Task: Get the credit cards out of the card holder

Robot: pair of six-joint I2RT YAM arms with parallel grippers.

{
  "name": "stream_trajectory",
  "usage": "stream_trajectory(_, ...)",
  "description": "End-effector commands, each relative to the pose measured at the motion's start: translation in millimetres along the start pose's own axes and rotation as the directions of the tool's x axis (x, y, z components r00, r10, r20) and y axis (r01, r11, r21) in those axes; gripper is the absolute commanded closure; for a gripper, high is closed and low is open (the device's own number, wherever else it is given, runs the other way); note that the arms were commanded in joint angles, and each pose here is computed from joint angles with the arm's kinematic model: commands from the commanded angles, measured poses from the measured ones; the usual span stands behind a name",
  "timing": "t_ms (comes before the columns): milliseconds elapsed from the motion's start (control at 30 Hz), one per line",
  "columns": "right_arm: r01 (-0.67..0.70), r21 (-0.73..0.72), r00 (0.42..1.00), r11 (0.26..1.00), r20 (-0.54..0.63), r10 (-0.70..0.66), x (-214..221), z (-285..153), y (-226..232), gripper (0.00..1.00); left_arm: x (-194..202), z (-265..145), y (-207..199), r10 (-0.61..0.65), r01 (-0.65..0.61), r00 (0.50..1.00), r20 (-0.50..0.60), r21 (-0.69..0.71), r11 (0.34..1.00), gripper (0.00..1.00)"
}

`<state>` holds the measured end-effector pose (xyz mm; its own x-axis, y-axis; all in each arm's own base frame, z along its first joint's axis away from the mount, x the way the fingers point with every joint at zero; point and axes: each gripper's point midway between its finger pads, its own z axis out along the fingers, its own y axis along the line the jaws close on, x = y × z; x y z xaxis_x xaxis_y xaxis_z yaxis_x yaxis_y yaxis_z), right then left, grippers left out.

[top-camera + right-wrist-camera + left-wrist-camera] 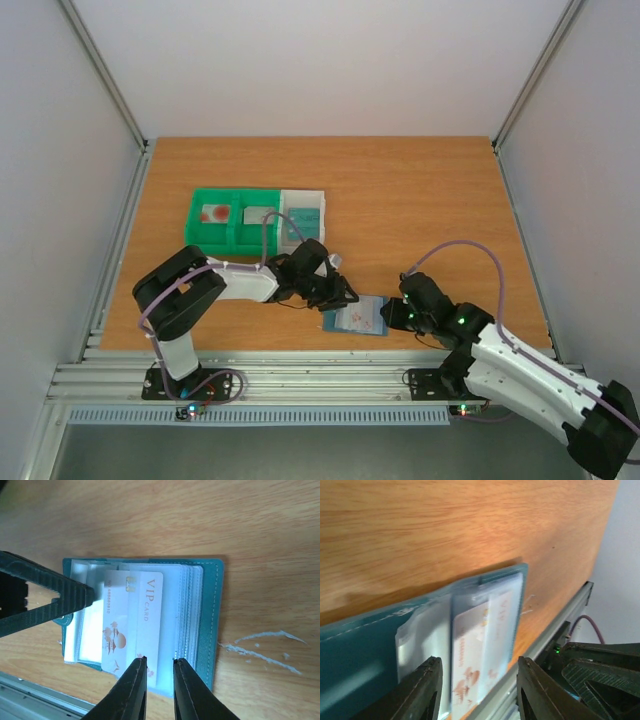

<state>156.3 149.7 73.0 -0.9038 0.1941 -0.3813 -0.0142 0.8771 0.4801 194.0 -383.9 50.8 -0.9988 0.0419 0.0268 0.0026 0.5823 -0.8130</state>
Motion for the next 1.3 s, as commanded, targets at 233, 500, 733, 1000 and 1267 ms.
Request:
stream_trajectory(233, 0.021, 0.063, 0.993, 0.998, -0.117, -0.013, 15.6, 46.4, -7.8, 0.85, -5.0, -5.9, 20.2, 0.049, -0.046, 0.998, 0.036, -0.101, 0.994, 0.58)
stream_trajectory(500, 0.008, 0.119, 0.991, 0.993, -0.136, 0.008, 25.7, 55.7, -25.4, 0.87, -6.1, 7.0, 15.0, 0.041, -0.041, 0.999, 0.010, -0.028, 0.999, 0.67)
stream_trajectory(733, 0.005, 0.131, 0.991, 0.991, -0.130, 0.012, 25.0, 55.6, -27.4, 0.87, -5.0, 9.1, 9.4, 0.029, -0.029, 1.000, -0.002, 0.008, 1.000, 0.87)
stream_trajectory(1000, 0.000, 0.142, 0.992, 0.990, -0.124, 0.018, 24.3, 54.9, -29.5, 0.87, -8.1, -3.5, 16.9, 0.011, -0.010, 0.999, 0.039, -0.004, 1.000, 0.99)
stream_trajectory(1267, -0.001, 0.144, 0.992, 0.990, -0.124, 0.019, 23.2, 54.8, -28.8, 0.87, -20.2, -41.3, 21.4, -0.027, 0.028, 0.988, 0.152, -0.004, 1.000, 0.99)
